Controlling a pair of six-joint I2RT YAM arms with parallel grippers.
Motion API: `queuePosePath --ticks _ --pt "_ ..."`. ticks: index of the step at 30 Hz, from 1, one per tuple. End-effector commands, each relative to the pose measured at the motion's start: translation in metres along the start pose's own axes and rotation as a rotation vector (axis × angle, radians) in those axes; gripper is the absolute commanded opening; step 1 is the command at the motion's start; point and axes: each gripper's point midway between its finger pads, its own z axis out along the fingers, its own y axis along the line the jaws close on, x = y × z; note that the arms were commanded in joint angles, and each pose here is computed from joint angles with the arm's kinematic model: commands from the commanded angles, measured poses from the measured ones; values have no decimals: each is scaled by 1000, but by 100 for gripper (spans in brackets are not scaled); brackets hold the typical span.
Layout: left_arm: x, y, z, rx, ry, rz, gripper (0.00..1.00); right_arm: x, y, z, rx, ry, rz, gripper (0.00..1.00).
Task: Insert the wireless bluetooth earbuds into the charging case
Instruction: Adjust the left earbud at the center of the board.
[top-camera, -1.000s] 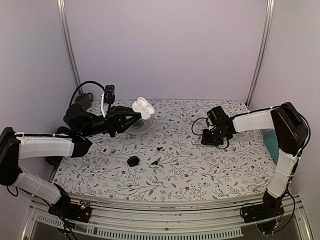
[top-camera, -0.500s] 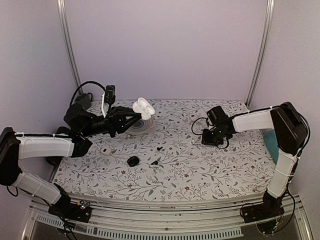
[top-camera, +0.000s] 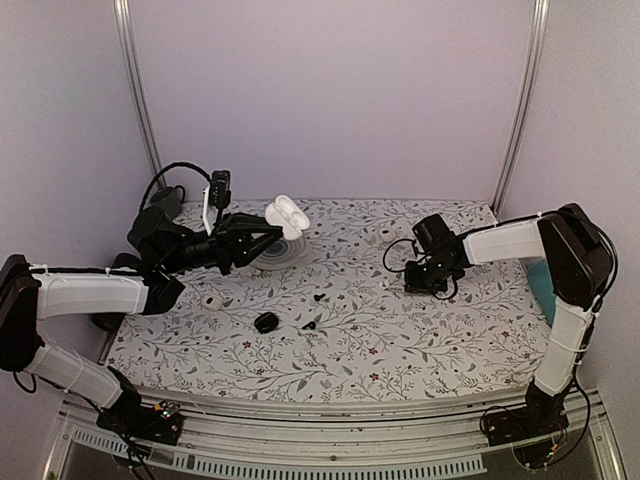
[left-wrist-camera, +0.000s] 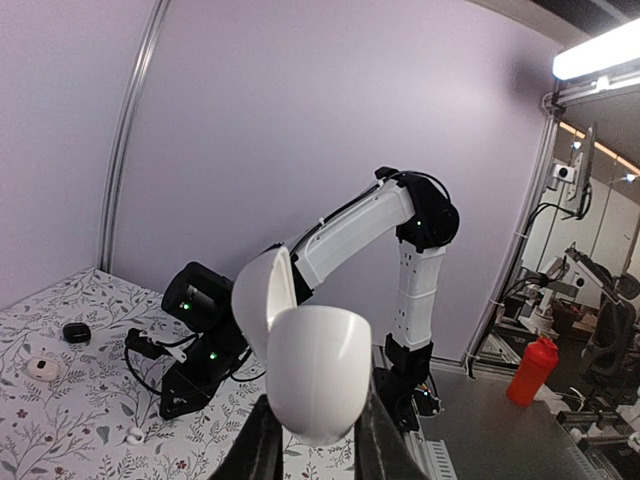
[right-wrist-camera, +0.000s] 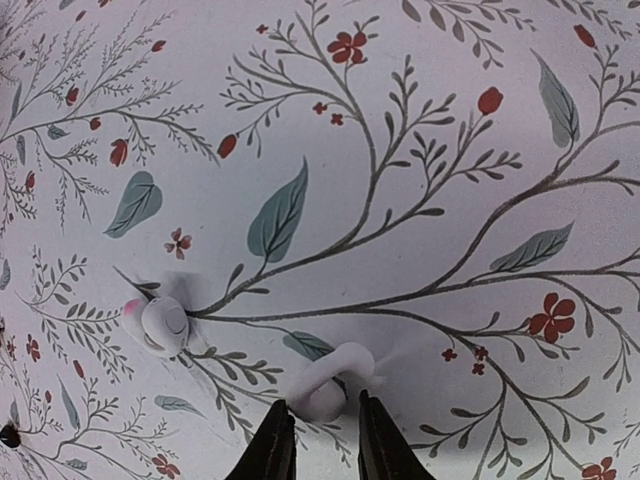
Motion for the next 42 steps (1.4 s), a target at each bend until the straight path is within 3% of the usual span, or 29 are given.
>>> queuePosePath --ticks 1,26,33,42 --pt "-12 -4 -3 5 -21 41 0 -6 1 2 20 -9 -5 23" --pt "-11 -3 -3 1 -17 40 0 0 -18 -12 -9 -28 82 20" --pt "-11 -3 -3 -1 -20 42 0 -20 9 -26 -67 -79 70 21" --pt "-13 -5 -4 8 -19 49 0 -46 22 -9 -48 -87 81 22"
